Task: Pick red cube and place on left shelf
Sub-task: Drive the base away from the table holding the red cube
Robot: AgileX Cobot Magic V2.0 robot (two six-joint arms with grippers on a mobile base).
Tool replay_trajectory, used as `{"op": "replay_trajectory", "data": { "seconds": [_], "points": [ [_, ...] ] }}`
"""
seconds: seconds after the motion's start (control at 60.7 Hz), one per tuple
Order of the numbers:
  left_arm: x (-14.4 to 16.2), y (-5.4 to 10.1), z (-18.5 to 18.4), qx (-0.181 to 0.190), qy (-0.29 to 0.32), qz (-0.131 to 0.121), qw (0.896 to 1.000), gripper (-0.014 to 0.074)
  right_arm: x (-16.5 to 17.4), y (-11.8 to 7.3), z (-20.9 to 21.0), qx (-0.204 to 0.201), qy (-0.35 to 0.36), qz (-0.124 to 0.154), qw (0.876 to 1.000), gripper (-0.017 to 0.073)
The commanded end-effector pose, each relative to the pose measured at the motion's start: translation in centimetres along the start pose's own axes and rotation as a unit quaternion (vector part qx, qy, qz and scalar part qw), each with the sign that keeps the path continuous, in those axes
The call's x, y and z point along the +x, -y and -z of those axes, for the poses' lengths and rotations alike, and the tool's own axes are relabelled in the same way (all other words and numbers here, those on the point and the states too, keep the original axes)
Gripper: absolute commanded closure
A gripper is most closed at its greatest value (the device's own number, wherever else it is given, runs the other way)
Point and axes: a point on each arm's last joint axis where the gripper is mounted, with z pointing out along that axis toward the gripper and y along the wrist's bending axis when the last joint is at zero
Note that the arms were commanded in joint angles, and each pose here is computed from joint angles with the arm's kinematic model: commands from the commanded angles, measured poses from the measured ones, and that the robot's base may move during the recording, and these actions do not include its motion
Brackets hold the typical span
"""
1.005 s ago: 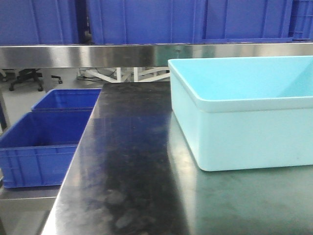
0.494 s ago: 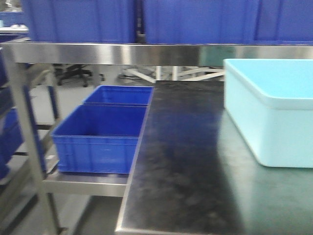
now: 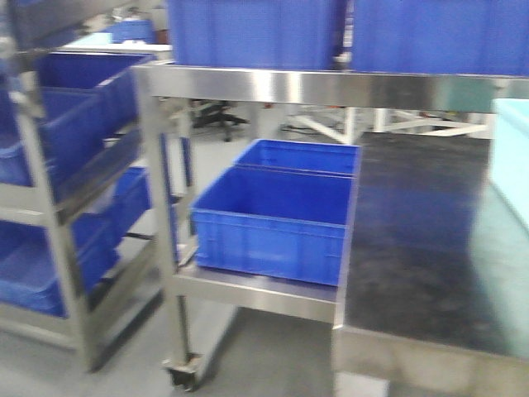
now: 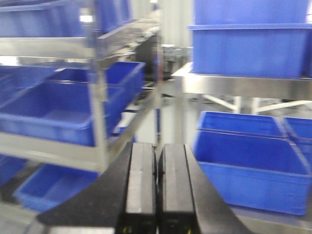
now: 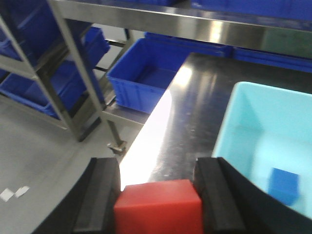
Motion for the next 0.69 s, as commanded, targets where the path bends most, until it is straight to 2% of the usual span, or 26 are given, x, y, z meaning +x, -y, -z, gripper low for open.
{"op": "replay_trajectory", "data": {
  "seconds": [0.0, 0.675],
  "points": [
    [-0.02, 0.02, 0.10, 0.003, 0.037, 0.000, 0.999, 0.0492, -1.37, -0.23, 0.40, -0.007, 0.049, 0.004, 0.999, 0.0503],
    [-0.02, 0.02, 0.10, 0.003, 0.037, 0.000, 0.999, 0.0492, -1.37, -0.23, 0.40, -0.007, 0.049, 0.004, 0.999, 0.0503]
  ]
}}
